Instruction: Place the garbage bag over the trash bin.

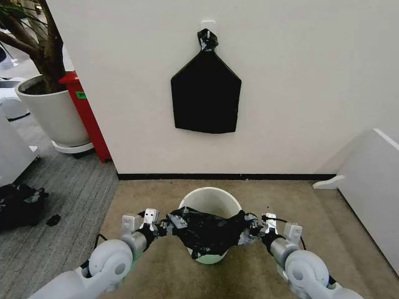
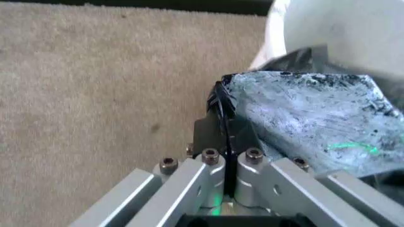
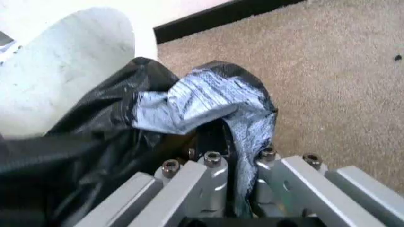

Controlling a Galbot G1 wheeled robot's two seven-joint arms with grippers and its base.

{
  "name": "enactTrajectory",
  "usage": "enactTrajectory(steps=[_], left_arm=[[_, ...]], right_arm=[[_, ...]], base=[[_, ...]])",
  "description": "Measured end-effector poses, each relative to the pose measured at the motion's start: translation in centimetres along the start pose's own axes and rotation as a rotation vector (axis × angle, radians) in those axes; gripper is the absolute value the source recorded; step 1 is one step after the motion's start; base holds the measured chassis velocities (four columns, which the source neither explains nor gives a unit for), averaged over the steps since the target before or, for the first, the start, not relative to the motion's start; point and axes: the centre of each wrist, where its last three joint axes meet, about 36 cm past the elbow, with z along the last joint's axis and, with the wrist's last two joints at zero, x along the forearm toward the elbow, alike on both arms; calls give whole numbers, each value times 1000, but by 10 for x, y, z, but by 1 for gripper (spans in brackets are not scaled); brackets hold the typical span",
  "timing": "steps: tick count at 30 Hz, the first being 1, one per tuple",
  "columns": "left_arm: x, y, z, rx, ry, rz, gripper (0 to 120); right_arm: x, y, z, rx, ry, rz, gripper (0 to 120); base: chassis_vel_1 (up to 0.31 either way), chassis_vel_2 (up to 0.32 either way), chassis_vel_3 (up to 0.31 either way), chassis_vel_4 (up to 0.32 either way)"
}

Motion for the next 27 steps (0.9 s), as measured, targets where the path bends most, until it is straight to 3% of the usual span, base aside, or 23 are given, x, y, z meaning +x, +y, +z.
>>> enactTrajectory(steps=[7,13,27], left_arm=[[-7,0,7,7,-3,-15,0],[-14,2,30,26,10,-41,0],[-22,3,40,28,-19,-69,0]], right_arm=[[-6,-10,12,17,5,3,0],[-13,-16,22,3,4,16,0],[-25,-20,36,-10,-44,-7,0]], base=[[0,0,0,0],[0,0,0,0],[0,0,0,0]])
